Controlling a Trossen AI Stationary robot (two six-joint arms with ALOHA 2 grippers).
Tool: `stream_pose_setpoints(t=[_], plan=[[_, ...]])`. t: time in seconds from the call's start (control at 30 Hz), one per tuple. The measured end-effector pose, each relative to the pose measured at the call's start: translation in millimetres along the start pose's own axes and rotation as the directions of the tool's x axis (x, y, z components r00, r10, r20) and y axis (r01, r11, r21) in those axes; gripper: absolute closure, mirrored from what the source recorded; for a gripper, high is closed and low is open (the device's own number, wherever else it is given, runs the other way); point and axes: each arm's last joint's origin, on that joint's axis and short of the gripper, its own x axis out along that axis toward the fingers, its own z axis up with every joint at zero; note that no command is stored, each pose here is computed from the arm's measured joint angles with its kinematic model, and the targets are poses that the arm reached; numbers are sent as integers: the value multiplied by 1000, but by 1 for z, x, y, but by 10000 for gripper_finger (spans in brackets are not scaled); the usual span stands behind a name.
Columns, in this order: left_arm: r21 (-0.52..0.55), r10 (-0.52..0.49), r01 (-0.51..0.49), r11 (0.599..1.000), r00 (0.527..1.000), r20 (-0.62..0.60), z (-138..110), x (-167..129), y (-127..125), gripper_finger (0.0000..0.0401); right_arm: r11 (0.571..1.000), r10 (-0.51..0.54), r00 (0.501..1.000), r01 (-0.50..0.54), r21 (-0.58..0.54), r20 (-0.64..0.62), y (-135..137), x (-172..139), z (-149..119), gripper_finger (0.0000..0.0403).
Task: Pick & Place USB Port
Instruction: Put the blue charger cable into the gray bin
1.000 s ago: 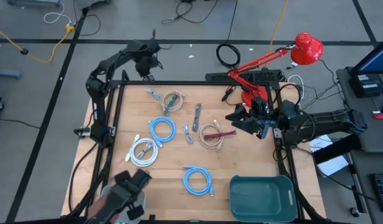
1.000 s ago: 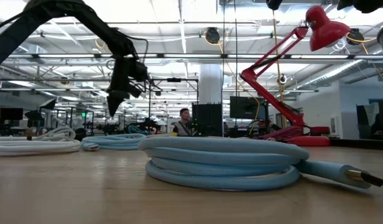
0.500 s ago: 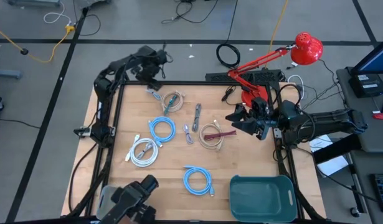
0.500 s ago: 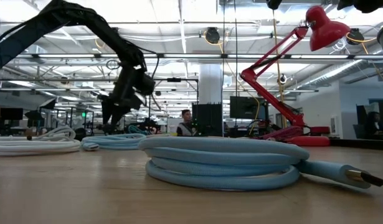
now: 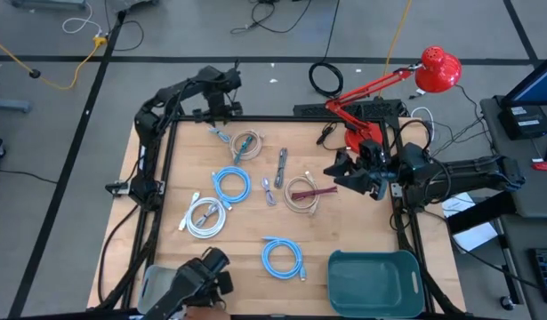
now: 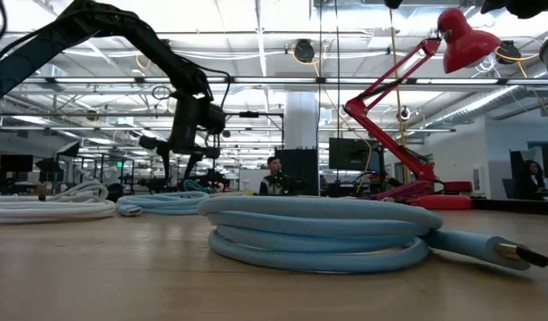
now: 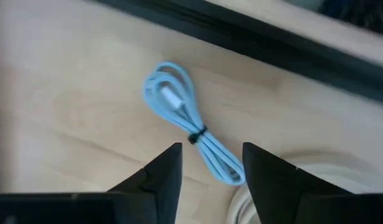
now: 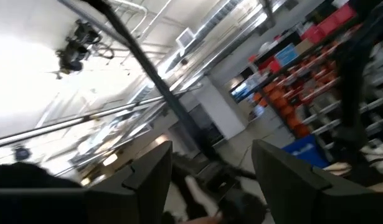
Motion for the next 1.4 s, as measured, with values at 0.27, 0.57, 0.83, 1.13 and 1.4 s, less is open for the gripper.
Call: stream_pose_setpoints(t=[0.27, 0.57, 0.83, 1.13, 1.4], plan=[[-116, 10, -17, 993, 998, -54, 2, 0, 6, 255, 997, 71, 996, -69, 43, -54, 10, 1, -7, 190], [-97, -12, 2, 995, 994, -108, 5, 18, 11, 211, 992, 125, 990, -124, 14, -62, 20, -4, -5, 190], [-77, -87, 77, 994, 987, -134, 3, 24, 5, 190, 990, 136, 990, -137, -17, -46, 24, -7, -2, 190], [-61, -64, 54, 997, 981, -181, 1, 36, 11, 189, 990, 139, 990, -140, -7, -36, 25, -7, -1, 190], [-54, -93, 83, 995, 972, -214, 4, 35, 13, 210, 977, 210, 977, -209, -45, 35, 32, -8, 6, 190]])
